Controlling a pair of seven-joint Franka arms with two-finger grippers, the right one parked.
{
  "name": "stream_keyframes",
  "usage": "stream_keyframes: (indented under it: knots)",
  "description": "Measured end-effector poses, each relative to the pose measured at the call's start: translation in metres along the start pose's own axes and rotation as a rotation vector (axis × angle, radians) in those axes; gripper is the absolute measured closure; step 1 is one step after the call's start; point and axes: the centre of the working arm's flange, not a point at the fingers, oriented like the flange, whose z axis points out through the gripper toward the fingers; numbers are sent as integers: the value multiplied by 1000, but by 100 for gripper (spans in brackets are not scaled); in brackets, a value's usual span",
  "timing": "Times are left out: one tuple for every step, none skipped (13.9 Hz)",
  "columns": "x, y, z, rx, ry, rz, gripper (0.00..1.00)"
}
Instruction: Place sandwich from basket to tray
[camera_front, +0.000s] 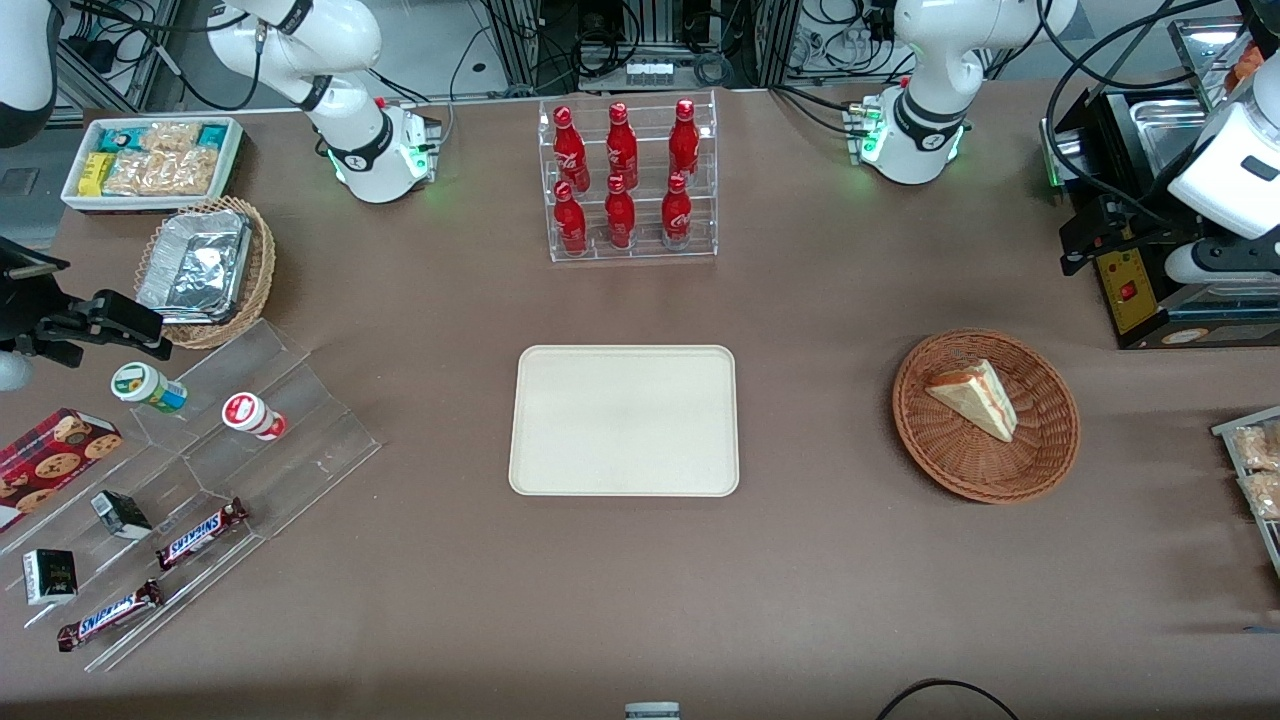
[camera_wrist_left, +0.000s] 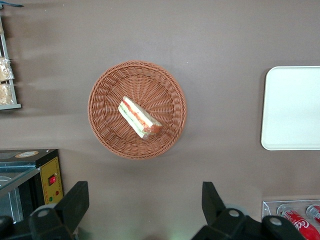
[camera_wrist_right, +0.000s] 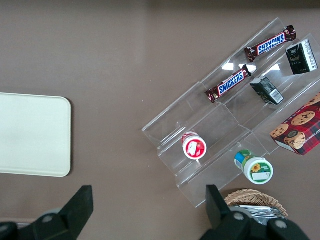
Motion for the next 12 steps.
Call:
stream_keyframes:
  knots:
    - [0,0,0,0,0,0,0]
    - [0,0,0,0,-1,0,0]
    - [0,1,0,0,-1,0,0]
    - [0,0,0,0,-1,-1,0]
    - [0,-1,0,0,-1,-3,0]
    - [0,-3,0,0,-3,-7,0]
    - [0,-6,1,0,-6,-12,0]
    - [1,-10,3,0,-11,-20,0]
    - [3,-18,7,0,-20,-35,0]
    - [5,-31,13,0,-32,-61,0]
    - [7,-48,21,-1,-47,-94,0]
    - [9,-67,30,-2,-64,-136,0]
